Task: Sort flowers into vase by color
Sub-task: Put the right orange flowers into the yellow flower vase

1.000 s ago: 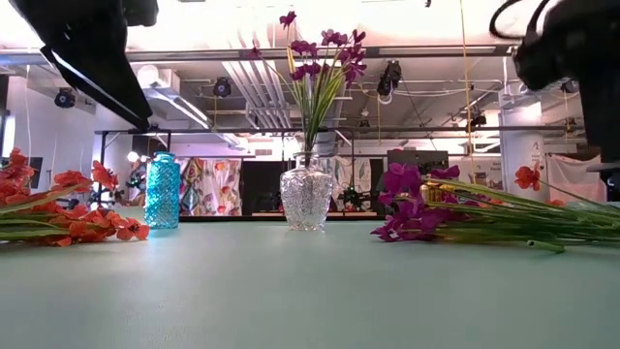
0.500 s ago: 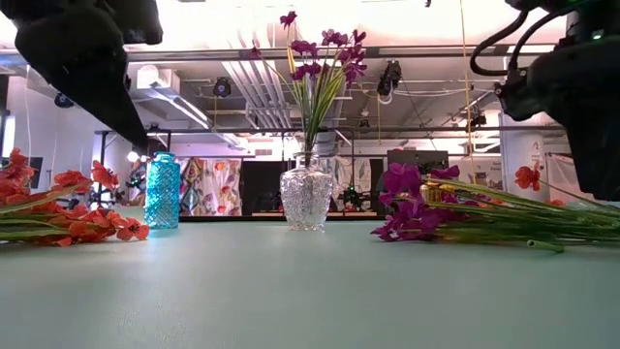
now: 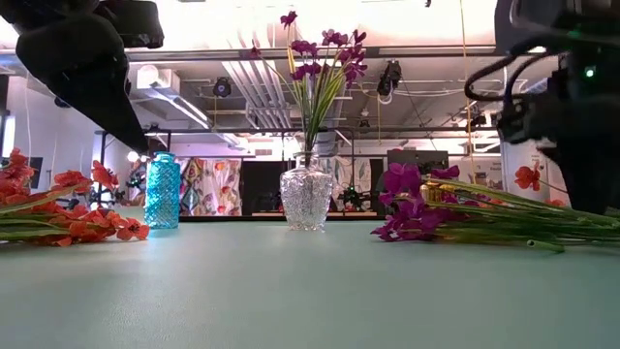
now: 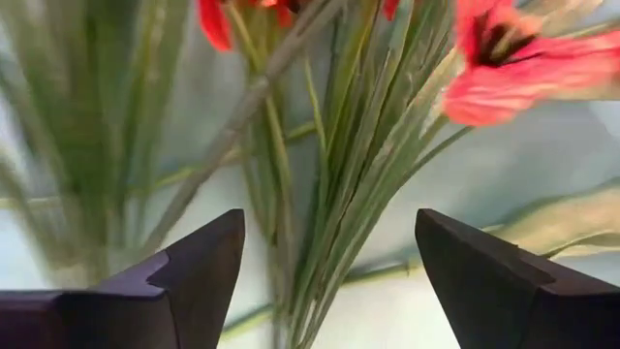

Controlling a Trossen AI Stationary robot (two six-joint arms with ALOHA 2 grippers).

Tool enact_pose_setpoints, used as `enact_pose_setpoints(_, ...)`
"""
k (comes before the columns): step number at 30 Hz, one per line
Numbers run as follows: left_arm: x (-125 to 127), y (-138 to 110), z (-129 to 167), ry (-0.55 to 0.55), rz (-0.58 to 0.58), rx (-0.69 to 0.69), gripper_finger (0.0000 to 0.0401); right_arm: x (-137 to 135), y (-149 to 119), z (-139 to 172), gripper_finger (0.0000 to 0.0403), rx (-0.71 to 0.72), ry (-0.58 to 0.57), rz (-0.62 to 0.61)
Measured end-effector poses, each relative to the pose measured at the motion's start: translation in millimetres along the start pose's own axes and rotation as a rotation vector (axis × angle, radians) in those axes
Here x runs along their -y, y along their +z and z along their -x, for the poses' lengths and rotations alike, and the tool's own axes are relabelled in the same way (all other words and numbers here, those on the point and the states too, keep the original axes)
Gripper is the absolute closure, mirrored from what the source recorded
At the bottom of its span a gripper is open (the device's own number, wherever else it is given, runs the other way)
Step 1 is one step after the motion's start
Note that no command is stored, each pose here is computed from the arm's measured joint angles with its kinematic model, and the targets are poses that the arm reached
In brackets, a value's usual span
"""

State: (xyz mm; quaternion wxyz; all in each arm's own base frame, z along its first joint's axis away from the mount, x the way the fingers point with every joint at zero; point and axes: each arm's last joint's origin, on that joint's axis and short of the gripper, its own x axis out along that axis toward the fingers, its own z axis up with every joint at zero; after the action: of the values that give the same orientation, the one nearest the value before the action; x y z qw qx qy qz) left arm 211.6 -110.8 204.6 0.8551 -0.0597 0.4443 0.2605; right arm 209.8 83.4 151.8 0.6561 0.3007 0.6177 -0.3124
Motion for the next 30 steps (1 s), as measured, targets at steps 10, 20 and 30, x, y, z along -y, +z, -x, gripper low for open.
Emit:
enact_pose_setpoints(10, 0, 0, 0, -0.003, 0.007, 0.003, 0.0075, -7, 1, -14, 0.0160, -0.030, -0.013, 0.050)
enact_pose_setpoints(20, 0, 0, 0, -0.004, 0.008, 0.003, 0.0075, -3, -1, -3, 0.0294, -0.052, 0.032, 0.048)
enact_pose_setpoints(30, 0, 1, 0, -0.005, 0.009, 0.004, 0.0075, 5, -6, 16, 0.0385, -0.155, 0.110, 0.055)
